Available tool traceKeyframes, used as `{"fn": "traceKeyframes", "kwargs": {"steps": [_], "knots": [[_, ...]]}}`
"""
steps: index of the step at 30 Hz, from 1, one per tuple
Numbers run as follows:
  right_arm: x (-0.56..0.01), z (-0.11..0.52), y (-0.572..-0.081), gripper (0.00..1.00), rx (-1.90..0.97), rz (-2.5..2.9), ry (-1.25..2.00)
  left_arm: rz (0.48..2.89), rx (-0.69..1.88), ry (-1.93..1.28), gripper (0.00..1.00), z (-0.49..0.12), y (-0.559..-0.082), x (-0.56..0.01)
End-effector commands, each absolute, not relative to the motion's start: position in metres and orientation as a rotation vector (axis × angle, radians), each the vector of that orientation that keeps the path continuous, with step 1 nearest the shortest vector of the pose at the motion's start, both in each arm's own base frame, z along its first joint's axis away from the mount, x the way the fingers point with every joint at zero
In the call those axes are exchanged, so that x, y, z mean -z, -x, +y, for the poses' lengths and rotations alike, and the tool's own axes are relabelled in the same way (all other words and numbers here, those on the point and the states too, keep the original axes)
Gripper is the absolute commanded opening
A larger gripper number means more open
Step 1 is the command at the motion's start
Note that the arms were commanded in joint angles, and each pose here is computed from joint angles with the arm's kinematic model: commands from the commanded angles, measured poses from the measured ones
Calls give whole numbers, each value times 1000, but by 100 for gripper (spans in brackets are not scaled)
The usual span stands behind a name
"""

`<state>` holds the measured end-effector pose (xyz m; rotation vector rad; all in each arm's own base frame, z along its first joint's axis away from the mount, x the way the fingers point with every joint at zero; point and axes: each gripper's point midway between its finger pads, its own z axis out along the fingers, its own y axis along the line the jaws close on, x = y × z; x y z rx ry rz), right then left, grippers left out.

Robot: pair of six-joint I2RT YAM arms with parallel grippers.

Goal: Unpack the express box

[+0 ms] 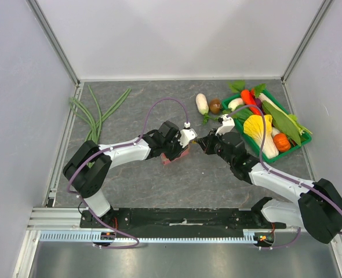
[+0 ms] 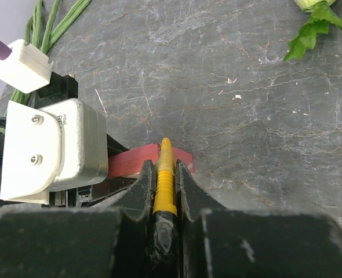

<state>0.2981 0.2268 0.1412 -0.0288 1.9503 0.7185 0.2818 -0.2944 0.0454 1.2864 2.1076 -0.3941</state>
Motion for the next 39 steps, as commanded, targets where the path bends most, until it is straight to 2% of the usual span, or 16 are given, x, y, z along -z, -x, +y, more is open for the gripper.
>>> {"fn": "traceKeyframes", "kwargs": {"steps": [1, 17, 39], "knots": [[-153, 227, -304, 0, -715, 1893, 55, 2150, 406, -1327, 27, -285, -269, -34], [-179, 223, -300, 0, -763, 1815, 13, 2154, 406, -1326, 27, -285, -269, -34], [-161, 231, -302, 0, -770, 1871, 25, 2152, 413, -1333, 27, -286, -268, -34]]}}
